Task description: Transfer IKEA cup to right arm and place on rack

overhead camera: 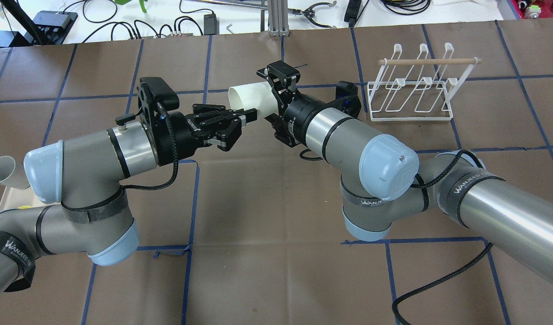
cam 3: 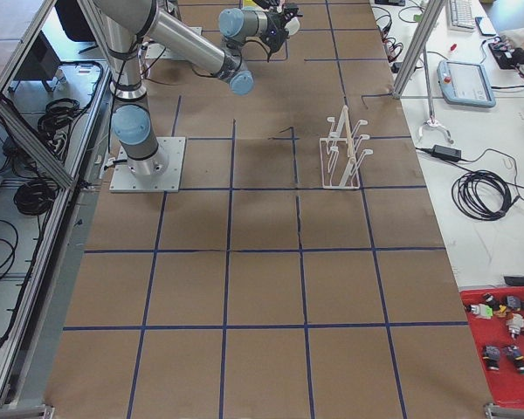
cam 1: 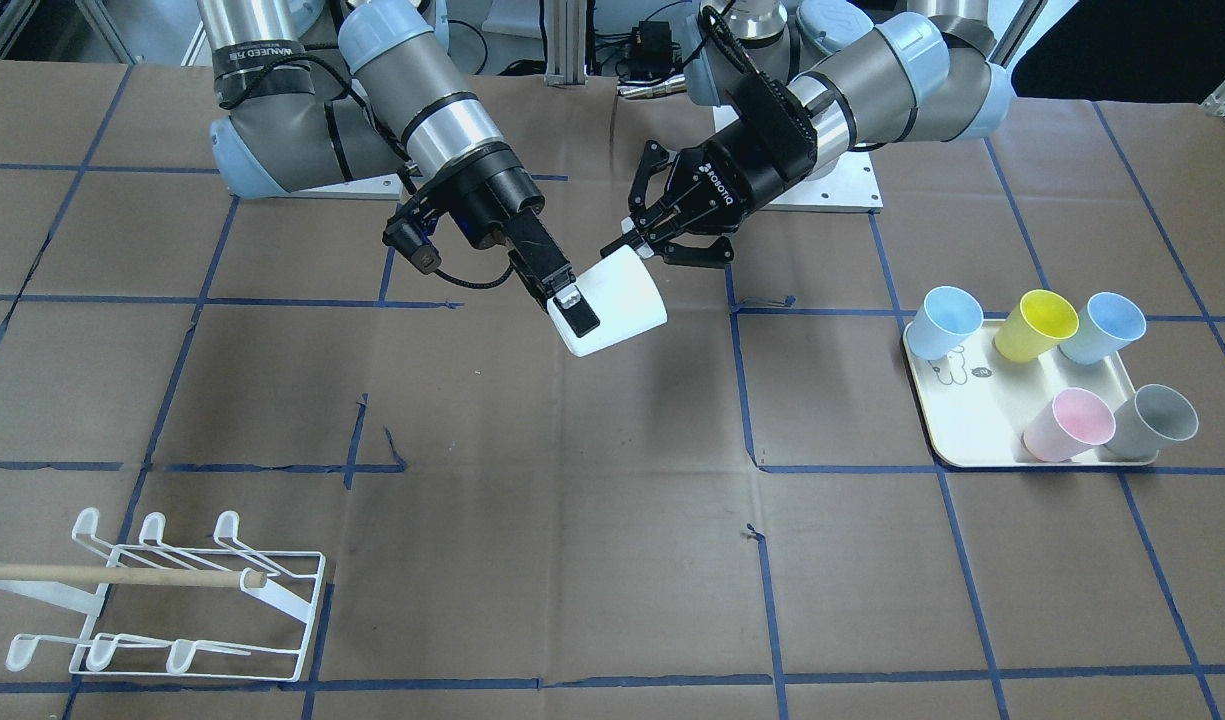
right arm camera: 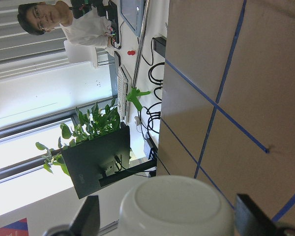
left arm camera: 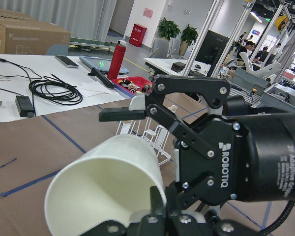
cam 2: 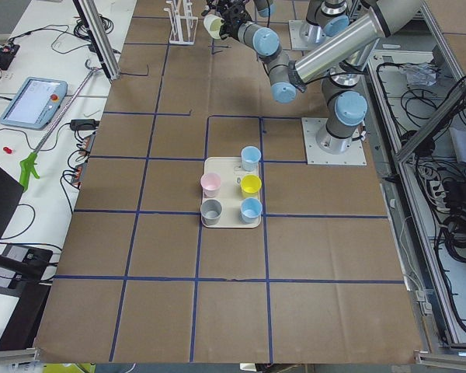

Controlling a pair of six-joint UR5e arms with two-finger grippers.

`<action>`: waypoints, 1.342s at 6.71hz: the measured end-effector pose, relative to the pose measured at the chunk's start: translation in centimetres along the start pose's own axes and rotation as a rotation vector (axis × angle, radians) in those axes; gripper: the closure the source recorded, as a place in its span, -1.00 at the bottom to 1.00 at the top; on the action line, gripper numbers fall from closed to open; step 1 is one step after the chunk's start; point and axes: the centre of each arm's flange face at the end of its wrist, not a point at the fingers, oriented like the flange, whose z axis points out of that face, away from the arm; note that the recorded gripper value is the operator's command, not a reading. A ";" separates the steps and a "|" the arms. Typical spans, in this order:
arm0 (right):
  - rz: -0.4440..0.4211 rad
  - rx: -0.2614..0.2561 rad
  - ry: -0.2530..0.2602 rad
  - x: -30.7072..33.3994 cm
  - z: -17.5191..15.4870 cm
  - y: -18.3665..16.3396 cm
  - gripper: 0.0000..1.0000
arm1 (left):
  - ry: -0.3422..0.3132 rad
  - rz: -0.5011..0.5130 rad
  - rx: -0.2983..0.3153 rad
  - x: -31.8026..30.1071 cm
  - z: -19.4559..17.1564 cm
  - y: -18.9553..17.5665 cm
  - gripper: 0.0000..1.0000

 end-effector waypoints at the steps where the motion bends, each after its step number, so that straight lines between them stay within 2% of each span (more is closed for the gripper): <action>1: -0.002 -0.004 0.000 0.0 0.0 0.2 -0.50 | 0.000 -0.002 0.000 0.0 0.0 0.0 1.00; 3: -0.004 -0.012 0.001 0.0 0.0 0.3 -0.08 | 0.000 -0.004 0.000 0.0 0.0 0.0 1.00; 4: -0.006 -0.017 0.001 0.0 0.0 0.3 0.12 | 0.000 -0.007 0.001 0.0 0.0 -0.1 0.92; 5: -0.007 -0.020 0.000 0.0 0.0 0.4 0.21 | 0.000 -0.012 0.001 0.0 0.0 -0.1 0.79; 6: -0.007 -0.021 0.000 0.0 0.0 0.4 0.22 | -0.001 -0.017 0.002 0.0 0.0 -0.2 0.30; 7: -0.007 -0.022 0.001 0.0 0.0 0.4 0.23 | -0.004 -0.030 0.003 0.0 -0.1 -0.3 -0.53; 8: -0.008 -0.023 0.002 0.1 0.0 0.4 0.31 | -0.007 -0.053 0.005 0.0 -0.1 -0.5 -0.97; 9: -0.007 -0.022 0.001 0.0 0.0 0.4 0.36 | -0.010 -0.081 0.005 0.0 -0.1 -0.5 -0.98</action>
